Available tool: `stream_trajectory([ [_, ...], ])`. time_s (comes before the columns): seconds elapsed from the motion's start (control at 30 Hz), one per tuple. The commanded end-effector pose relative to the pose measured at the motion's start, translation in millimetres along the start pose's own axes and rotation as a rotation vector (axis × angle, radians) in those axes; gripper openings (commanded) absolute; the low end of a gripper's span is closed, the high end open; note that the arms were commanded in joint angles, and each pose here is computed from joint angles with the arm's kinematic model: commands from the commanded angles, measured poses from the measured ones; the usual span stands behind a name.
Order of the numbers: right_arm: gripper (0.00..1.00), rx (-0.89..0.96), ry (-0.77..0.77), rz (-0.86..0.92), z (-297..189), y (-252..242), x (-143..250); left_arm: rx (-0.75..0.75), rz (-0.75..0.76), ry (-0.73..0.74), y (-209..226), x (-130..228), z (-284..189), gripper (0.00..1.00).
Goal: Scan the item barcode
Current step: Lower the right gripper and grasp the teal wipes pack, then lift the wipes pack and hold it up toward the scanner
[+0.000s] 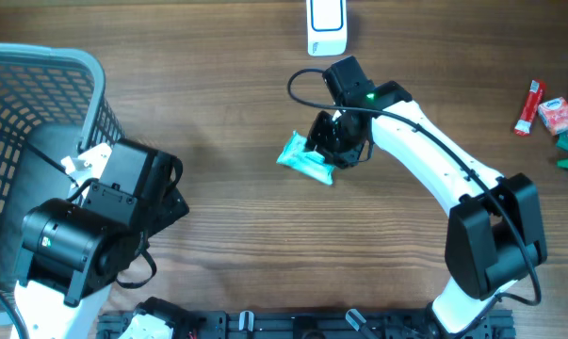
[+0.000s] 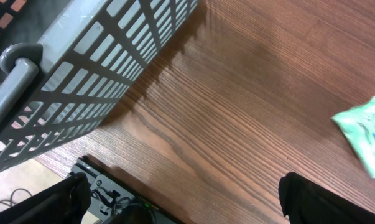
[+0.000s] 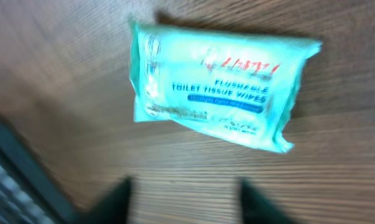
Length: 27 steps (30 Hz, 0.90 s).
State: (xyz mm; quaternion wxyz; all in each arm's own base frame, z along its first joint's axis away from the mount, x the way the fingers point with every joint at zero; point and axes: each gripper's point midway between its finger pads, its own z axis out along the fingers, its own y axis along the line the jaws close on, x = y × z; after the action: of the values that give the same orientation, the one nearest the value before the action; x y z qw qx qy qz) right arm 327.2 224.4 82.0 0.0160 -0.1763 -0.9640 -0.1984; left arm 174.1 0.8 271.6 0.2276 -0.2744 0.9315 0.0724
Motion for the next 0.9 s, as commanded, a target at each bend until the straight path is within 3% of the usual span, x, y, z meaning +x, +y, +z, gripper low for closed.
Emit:
stream_trajectory([
  [0.0,0.79,0.023,-0.013,-0.313,-1,-4,-1,-0.005,0.010,-0.013,2,-2,-1,1.00],
  [0.07,0.82,0.042,-0.021,-0.551,0,-4,-2,-0.005,0.010,-0.013,2,-2,-1,1.00],
  [0.23,0.82,0.291,-0.094,-0.923,7,-22,-10,-0.005,0.010,-0.013,2,-2,-1,1.00],
  [0.4,0.83,0.322,-0.147,-1.104,54,-26,6,-0.005,0.010,-0.014,2,-2,-1,1.00],
  [0.5,0.77,0.439,-0.290,-1.043,54,-38,-20,-0.005,0.010,-0.013,2,-2,-1,1.00],
  [0.63,0.74,0.433,-0.388,-1.130,51,-20,-36,-0.005,0.010,-0.013,2,-2,-1,1.00],
  [0.87,0.70,0.402,-0.266,-1.158,74,-36,-18,-0.005,0.010,-0.014,2,-2,-1,1.00],
])
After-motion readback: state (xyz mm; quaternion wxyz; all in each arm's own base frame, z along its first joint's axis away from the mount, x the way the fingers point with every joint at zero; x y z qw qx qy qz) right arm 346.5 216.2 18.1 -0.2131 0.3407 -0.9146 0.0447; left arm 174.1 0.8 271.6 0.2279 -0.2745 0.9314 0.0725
